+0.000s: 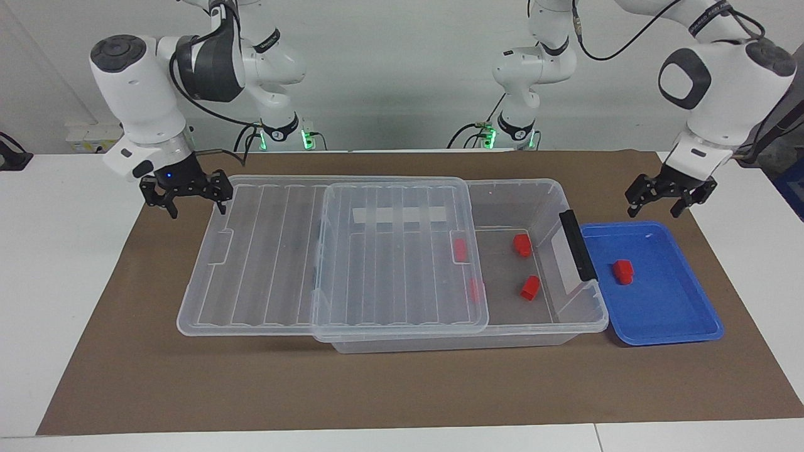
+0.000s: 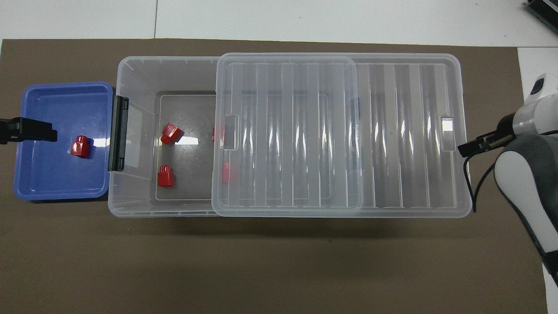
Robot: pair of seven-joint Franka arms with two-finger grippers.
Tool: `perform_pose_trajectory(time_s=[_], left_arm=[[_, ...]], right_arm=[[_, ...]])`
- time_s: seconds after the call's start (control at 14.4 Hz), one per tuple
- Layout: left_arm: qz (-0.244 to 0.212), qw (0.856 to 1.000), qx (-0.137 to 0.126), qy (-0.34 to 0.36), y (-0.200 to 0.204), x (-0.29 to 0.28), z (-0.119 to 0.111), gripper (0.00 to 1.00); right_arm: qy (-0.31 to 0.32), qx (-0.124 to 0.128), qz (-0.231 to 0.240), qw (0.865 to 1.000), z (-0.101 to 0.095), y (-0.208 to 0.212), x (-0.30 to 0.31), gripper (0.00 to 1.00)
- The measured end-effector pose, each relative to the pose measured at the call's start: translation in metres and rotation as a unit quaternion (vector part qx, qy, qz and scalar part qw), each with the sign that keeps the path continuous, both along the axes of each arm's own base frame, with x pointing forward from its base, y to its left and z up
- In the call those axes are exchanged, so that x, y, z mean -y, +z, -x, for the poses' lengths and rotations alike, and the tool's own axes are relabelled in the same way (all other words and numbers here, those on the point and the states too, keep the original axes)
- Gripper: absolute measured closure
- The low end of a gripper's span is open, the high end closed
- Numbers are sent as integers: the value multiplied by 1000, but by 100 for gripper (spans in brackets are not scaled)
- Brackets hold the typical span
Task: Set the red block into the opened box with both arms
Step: 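Grasp the red block in the blue tray with the left gripper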
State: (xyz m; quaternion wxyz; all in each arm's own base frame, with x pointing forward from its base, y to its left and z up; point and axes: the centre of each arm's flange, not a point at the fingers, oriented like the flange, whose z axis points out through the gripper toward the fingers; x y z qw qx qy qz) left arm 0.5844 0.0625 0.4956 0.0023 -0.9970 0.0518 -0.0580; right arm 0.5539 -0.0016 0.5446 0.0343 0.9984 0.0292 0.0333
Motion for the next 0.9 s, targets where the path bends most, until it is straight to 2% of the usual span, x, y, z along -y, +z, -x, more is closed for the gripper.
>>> perform_pose_trajectory(time_s=[0.21, 0.35, 0.62, 0.9], left_arm=[[-3, 1000, 0, -16, -70, 4, 8, 0], [-3, 1000, -9, -25, -89, 6, 14, 0], [-8, 1000, -6, -21, -121, -28, 10, 0], [-13, 1000, -3, -21, -170, -43, 0, 0]], right_arm=[[-52, 19, -5, 998, 1, 47, -20, 0], [-75, 22, -7, 997, 4, 73, -20, 0], [-95, -3, -6, 995, 12, 100, -18, 0], [-97, -18, -7, 995, 11, 95, -17, 0]])
